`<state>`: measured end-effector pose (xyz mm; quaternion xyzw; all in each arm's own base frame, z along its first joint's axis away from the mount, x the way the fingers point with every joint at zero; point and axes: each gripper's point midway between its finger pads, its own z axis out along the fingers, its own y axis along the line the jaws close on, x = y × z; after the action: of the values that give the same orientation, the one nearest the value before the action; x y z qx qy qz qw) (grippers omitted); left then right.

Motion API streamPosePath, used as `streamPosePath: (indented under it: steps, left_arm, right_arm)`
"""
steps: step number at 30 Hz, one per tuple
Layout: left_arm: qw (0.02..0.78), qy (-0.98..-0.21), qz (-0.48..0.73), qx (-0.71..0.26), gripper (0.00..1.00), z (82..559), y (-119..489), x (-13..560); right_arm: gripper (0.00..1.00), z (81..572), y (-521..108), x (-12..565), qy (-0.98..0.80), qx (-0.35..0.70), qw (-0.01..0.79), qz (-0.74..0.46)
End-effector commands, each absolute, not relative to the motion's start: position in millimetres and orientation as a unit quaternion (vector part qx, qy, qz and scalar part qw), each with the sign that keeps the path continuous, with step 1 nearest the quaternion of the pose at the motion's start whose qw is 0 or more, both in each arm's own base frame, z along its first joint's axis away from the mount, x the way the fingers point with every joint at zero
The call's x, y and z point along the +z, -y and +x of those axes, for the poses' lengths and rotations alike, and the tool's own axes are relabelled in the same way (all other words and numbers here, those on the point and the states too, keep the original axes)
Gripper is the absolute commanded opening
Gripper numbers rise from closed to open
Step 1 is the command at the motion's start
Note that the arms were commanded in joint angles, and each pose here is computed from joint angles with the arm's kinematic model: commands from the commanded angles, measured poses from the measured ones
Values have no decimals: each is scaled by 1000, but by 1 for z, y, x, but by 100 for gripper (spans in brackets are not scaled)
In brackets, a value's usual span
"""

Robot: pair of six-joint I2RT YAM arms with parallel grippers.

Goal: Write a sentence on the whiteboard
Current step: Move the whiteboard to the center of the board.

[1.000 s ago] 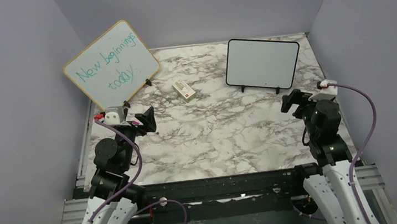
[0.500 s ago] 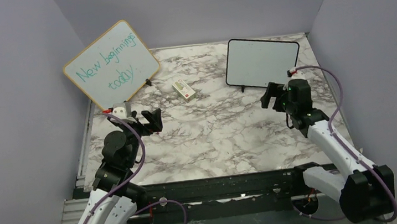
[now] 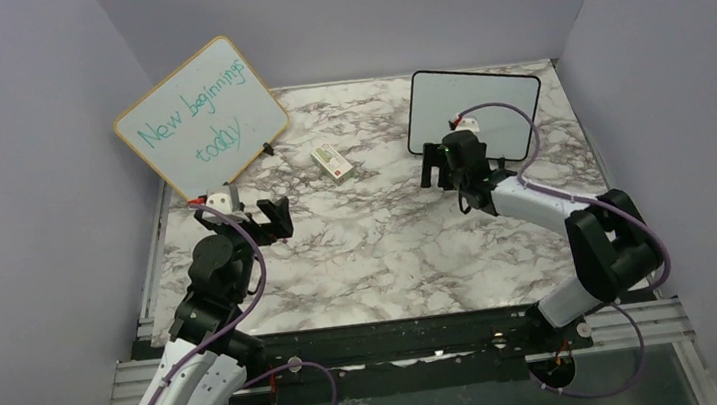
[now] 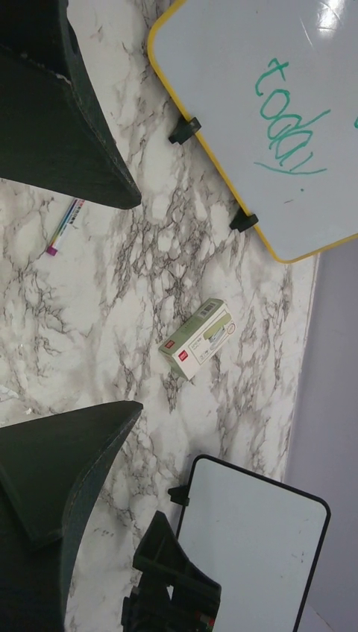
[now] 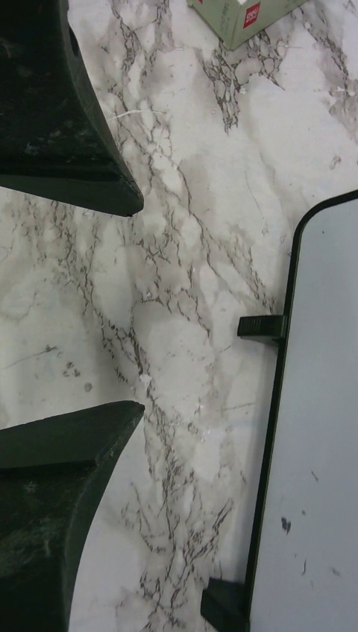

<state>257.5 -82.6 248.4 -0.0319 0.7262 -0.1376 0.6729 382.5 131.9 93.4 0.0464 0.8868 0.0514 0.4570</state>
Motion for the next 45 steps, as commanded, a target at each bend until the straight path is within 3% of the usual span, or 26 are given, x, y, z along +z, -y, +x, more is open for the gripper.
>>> streamPosePath:
  steps: [1,7,9,12,20,27,32,39,45]
  left_arm:
    - [673,-729,-27,-126,99,258,82,244]
    - [673,-728,-17,-131,99,256,87,243]
    - [674,-727,-16,-133,99,256,87,244]
    - [675,-726,-15,-134,99,255,88,244]
    - [675,-726,-12,-134,99,255,90,244]
    - [674,-727,-12,-130,99,256,89,243]
    - [675,-727,-12,-130,99,256,89,243]
    - [674,-728,-12,-126,99,257,88,242]
    - [674,-728,-8,-124,99,257,88,243]
  right_arm:
    - [100,413,-144,106,-861,47,501,70]
    - [99,436,-144,92,-861,20,501,89]
    - [84,442,-141,89,-859,6,504,93]
    - [78,450,-139,83,-857,-9,504,103]
    - [43,468,-138,73,-853,-35,510,107]
    - [42,474,-136,60,-855,-54,504,112]
    - [35,476,-131,52,-854,-72,501,118]
    - [12,473,-135,51,-856,-73,500,106]
    - [6,450,-155,48,-869,-52,486,80]
